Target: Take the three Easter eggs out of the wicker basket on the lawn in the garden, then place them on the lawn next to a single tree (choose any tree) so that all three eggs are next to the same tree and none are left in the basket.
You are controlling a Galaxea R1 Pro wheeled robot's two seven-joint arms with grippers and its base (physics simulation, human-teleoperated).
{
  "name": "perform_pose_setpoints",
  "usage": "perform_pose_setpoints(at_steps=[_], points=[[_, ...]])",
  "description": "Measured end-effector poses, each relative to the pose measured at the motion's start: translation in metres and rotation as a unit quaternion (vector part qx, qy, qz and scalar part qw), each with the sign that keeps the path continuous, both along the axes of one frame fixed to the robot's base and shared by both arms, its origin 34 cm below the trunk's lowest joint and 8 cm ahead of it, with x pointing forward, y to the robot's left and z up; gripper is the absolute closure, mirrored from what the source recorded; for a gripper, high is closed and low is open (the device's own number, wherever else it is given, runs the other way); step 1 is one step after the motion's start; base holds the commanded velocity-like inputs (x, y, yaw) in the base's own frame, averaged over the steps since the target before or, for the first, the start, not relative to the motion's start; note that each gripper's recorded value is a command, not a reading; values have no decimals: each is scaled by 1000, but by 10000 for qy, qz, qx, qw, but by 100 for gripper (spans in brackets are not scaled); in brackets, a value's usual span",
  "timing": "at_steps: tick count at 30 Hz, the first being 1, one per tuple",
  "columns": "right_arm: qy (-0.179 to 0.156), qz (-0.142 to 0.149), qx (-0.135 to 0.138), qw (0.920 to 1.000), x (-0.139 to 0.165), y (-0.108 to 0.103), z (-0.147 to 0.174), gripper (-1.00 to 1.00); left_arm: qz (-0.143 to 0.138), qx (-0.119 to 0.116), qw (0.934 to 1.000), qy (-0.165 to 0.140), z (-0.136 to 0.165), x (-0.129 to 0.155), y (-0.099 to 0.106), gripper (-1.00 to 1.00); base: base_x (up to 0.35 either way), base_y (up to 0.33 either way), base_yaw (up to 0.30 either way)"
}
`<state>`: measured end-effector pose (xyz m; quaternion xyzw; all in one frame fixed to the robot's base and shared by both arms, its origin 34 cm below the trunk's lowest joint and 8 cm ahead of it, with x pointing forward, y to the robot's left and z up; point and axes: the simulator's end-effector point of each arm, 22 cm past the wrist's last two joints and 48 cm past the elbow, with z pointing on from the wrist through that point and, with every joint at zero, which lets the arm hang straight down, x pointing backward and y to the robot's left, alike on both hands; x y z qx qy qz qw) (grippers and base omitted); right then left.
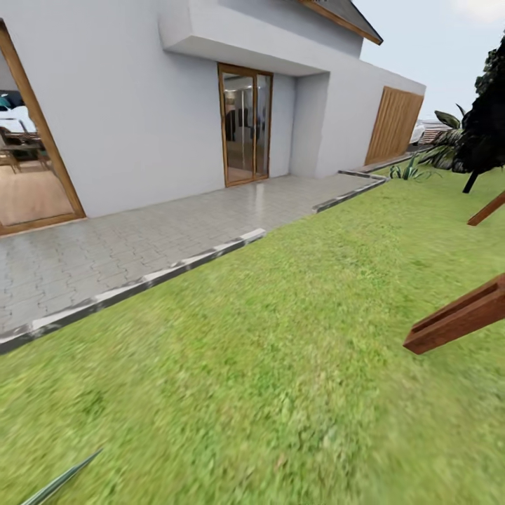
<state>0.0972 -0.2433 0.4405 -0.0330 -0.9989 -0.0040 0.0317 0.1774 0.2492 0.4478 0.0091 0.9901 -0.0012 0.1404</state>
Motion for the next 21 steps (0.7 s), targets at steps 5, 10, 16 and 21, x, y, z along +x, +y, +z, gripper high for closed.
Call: perform_pose_setpoints(at_steps=[5,10,16,21], points=[[-11,1,0,10000,1,0,0,-100,2,2,10000,-15,0,1,0,-100,0,0,-270],[-26,1,-3,10000,2,-1,0,-100,7,7,10000,-30,0,2,1,-100,0,0,-269],[-45,0,-7,10000,3,-1,0,-100,5,7,10000,-47,0,3,1,-100,0,0,-269],[-61,-3,-8,10000,5,-1,0,-100,5,8,10000,-64,1,5,1,-100,0,0,-269]])
